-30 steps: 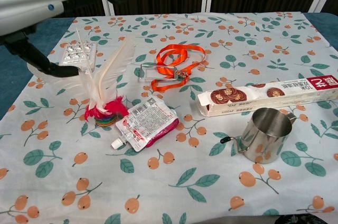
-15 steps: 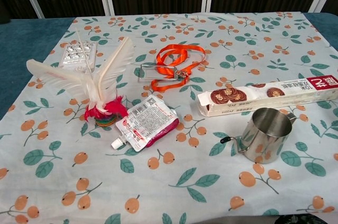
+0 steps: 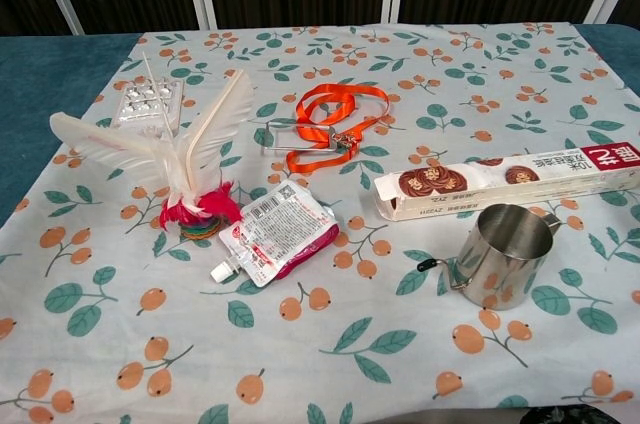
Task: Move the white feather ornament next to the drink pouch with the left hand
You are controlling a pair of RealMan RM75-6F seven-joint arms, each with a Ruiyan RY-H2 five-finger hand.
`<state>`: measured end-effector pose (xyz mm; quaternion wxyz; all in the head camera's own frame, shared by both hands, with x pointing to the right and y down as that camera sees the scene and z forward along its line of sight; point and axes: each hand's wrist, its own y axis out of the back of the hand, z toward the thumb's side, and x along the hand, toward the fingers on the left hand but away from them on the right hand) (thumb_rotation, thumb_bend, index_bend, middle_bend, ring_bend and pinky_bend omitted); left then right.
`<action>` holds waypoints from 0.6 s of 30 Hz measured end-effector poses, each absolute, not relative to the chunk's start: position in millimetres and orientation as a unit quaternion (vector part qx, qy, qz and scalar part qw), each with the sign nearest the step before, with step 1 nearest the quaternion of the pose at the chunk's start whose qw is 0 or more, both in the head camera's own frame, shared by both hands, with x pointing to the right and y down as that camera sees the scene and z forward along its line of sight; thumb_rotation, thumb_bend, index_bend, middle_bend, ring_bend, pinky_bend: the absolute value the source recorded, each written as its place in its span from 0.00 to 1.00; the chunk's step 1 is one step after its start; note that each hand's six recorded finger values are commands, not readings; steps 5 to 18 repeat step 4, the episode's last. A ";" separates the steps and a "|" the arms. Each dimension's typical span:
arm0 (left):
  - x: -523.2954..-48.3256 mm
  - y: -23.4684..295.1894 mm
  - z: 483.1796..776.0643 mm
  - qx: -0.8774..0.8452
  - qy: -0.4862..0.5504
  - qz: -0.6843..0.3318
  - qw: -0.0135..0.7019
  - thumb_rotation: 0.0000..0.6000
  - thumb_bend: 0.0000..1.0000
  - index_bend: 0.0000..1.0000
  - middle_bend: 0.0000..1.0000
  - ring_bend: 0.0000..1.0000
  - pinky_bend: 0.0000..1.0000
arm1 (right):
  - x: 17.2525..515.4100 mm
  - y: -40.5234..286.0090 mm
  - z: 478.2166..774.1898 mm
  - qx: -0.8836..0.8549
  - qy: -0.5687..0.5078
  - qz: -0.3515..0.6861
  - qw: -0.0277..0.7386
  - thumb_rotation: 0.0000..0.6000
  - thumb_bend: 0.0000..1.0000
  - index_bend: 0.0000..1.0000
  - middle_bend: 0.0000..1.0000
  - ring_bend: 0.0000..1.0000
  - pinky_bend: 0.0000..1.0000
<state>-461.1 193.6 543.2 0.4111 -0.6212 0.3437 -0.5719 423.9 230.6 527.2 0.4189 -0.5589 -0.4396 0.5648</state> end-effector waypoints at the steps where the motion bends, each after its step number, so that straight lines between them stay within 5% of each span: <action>1: -468.1 196.2 543.7 -0.617 0.346 -0.574 0.412 1.00 0.20 0.04 0.04 0.00 0.00 | 423.9 230.5 527.0 -0.558 -0.440 0.565 0.420 1.00 0.13 0.08 0.05 0.10 0.16; 18: -479.2 200.6 543.0 -0.614 0.362 -0.568 0.412 1.00 0.20 0.04 0.04 0.00 0.00 | 424.2 230.4 526.6 -0.558 -0.441 0.564 0.420 1.00 0.13 0.08 0.05 0.10 0.16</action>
